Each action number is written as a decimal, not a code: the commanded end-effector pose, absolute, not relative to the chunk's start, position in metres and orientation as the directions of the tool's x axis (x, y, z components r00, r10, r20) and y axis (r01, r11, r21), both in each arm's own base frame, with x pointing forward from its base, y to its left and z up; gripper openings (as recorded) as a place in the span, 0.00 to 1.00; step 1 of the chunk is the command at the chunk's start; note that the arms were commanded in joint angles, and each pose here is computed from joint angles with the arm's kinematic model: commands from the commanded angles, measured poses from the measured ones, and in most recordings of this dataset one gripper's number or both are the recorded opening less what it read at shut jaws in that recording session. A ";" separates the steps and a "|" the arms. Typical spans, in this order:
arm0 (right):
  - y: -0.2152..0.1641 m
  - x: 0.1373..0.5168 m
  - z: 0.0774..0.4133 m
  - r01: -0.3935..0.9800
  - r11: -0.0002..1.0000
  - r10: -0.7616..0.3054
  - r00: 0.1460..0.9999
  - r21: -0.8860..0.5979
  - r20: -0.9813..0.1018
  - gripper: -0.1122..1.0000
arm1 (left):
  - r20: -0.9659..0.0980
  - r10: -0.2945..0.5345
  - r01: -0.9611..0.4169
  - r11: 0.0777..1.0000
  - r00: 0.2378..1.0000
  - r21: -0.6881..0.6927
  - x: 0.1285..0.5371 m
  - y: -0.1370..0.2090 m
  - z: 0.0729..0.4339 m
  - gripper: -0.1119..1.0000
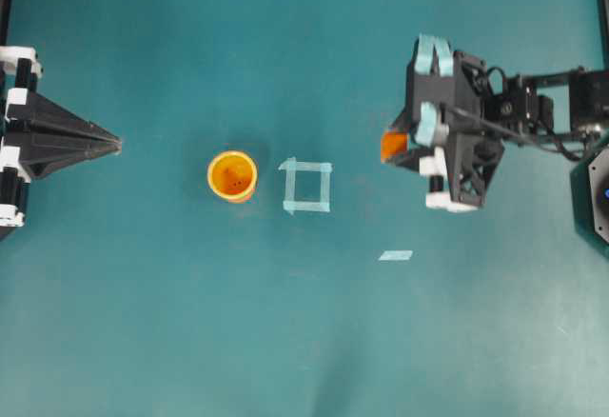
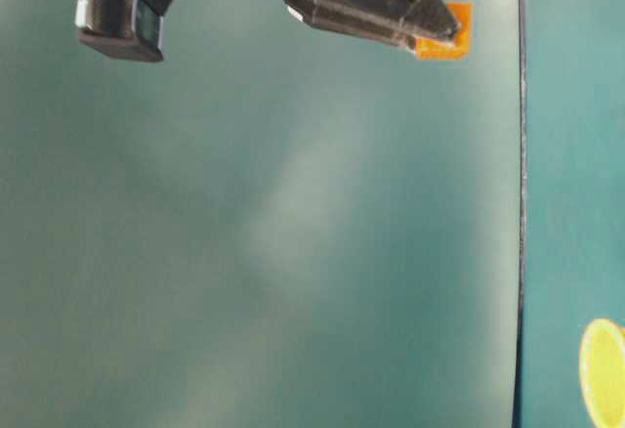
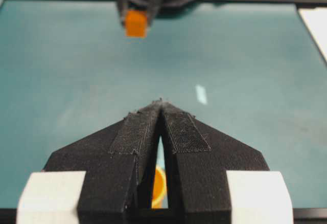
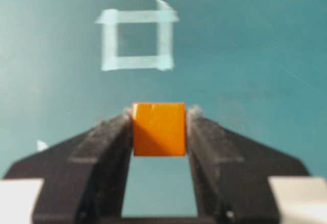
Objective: Move the block backward with right arm.
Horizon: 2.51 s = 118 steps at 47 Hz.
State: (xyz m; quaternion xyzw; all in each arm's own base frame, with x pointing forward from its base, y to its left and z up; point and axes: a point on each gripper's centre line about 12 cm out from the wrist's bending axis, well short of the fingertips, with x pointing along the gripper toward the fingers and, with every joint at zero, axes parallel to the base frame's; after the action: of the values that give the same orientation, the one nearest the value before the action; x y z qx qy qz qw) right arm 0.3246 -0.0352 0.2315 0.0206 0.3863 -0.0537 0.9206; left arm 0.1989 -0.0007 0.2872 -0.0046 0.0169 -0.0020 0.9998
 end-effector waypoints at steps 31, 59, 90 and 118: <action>-0.153 0.334 0.251 0.455 0.890 -0.295 0.624 0.030 -0.724 0.46 | 0.002 -0.003 0.003 1.000 1.000 -0.014 0.201 0.000 0.300 0.10; -0.247 0.323 0.269 0.641 0.767 -0.443 0.565 0.031 -0.696 0.46 | 0.002 -0.003 0.003 1.000 1.000 -0.014 0.201 0.000 0.300 0.10; -0.271 0.311 0.274 0.687 0.726 -0.489 0.545 0.028 -0.682 0.46 | -0.003 -0.003 0.003 1.000 1.000 -0.014 0.201 0.000 0.300 0.10; -0.271 0.311 0.274 0.687 0.727 -0.489 0.544 0.027 -0.682 0.46 | 0.000 -0.003 0.003 1.000 1.000 -0.014 0.201 0.000 0.301 0.10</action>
State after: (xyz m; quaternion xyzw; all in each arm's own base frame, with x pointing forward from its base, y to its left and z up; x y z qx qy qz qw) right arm 0.3090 -0.2670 0.2565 0.1549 0.3586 -0.3344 0.8576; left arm 0.1988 -0.0004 0.2882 -0.0077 0.0154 -0.0012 0.9999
